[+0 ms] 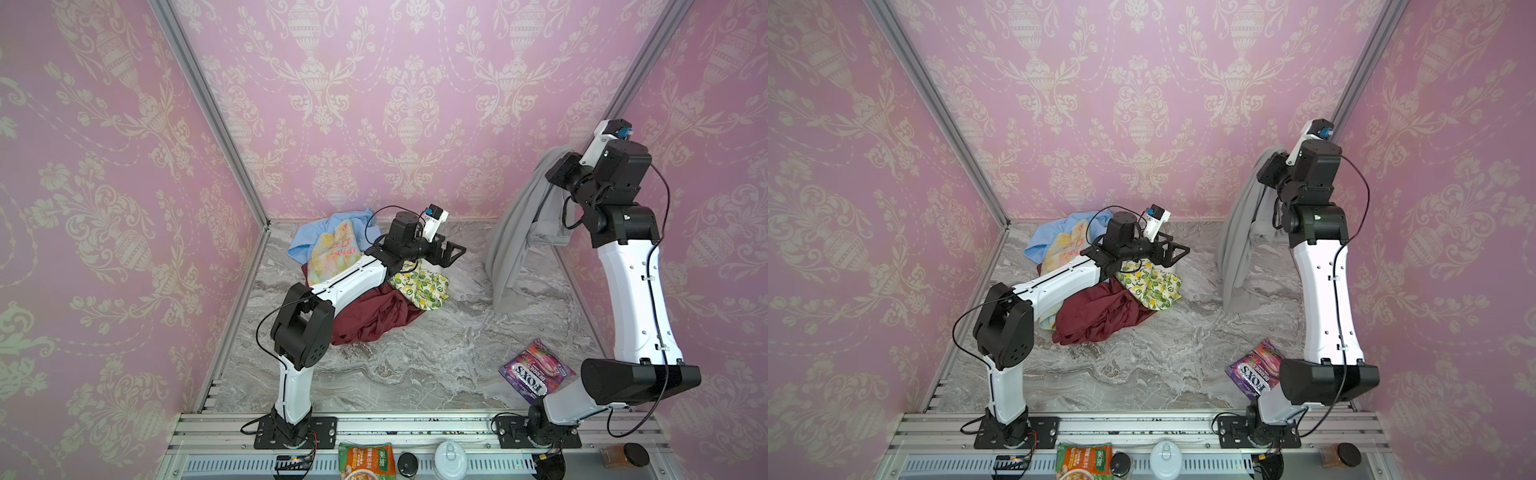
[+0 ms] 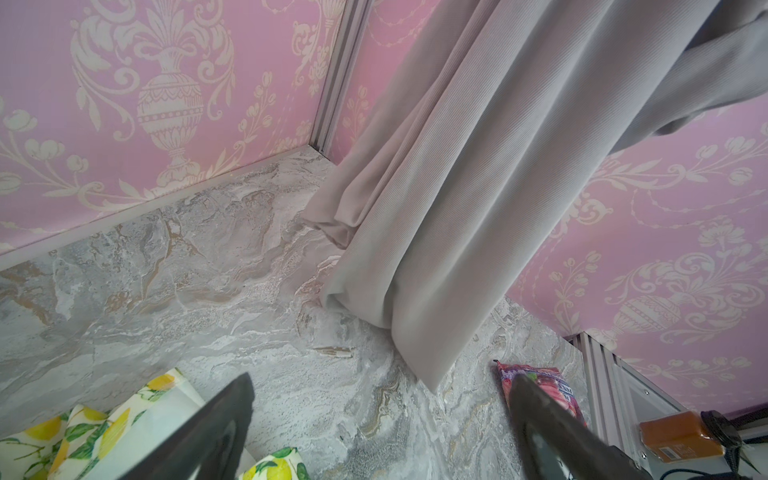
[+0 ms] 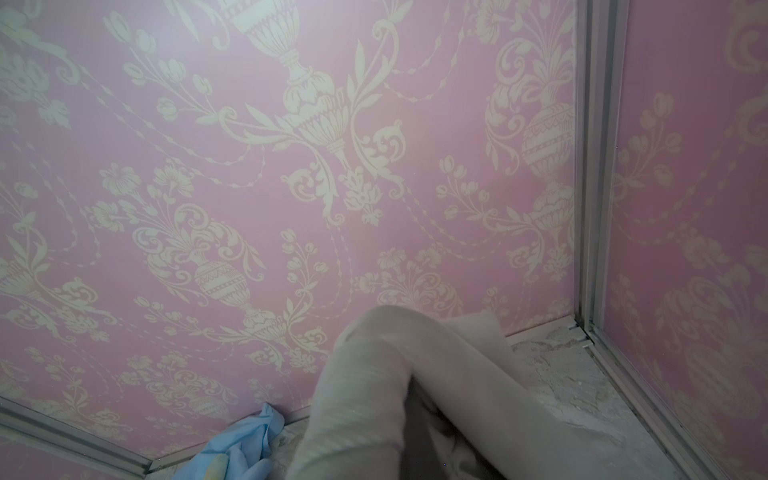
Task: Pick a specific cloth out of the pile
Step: 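Lower the grey cloth onto the floor with the right gripper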
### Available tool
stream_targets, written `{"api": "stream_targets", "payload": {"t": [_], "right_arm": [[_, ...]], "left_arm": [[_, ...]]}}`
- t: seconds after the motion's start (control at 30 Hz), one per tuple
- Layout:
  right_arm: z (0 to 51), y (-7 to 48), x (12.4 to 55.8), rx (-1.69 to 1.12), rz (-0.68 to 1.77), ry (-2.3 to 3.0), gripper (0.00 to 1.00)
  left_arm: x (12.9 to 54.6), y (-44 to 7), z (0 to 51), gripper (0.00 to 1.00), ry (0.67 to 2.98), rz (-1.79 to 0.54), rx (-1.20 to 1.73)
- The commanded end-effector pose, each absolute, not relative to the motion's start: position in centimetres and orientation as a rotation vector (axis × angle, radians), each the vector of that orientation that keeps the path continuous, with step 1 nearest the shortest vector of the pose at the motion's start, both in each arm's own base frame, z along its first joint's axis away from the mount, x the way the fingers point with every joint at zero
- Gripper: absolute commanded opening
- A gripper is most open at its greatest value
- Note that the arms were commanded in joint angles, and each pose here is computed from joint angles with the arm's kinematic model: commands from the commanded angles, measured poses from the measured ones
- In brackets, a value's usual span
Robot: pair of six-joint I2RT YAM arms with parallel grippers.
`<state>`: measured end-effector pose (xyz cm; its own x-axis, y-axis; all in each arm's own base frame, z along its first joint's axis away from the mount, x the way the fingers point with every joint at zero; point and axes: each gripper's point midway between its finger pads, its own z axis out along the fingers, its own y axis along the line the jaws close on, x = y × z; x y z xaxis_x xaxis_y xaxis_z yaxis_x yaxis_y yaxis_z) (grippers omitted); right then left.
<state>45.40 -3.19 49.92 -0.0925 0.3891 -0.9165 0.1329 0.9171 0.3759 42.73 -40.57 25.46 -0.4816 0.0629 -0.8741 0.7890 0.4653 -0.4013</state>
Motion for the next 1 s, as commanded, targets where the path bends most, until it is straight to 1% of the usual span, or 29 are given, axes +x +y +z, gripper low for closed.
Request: {"api": "stream_targets", "payload": {"t": [0.0, 0.23, 0.47, 0.8, 0.97], "right_arm": [[53.7, -3.9, 43.0, 0.395, 0.192, 1.522, 0.00], [50.2, -4.9, 42.1, 0.421, 0.114, 1.584, 0.00], [45.9, -5.1, 40.7, 0.440, 0.092, 1.663, 0.00], [38.9, -4.6, 40.5, 0.458, 0.106, 1.798, 0.00], [35.0, -4.8, 39.0, 0.492, 0.080, 1.872, 0.00]], "left_arm": [[42.4, -40.5, 25.5, 0.97, 1.861, -1.085, 0.719], [42.2, -40.2, 25.0, 0.96, 1.881, -1.065, 0.713], [42.0, -39.6, 25.1, 0.96, 1.888, -1.047, 0.693], [41.5, -39.0, 25.1, 0.96, 1.892, -1.041, 0.676], [41.5, -38.9, 24.7, 0.96, 1.900, -1.037, 0.667]]}}
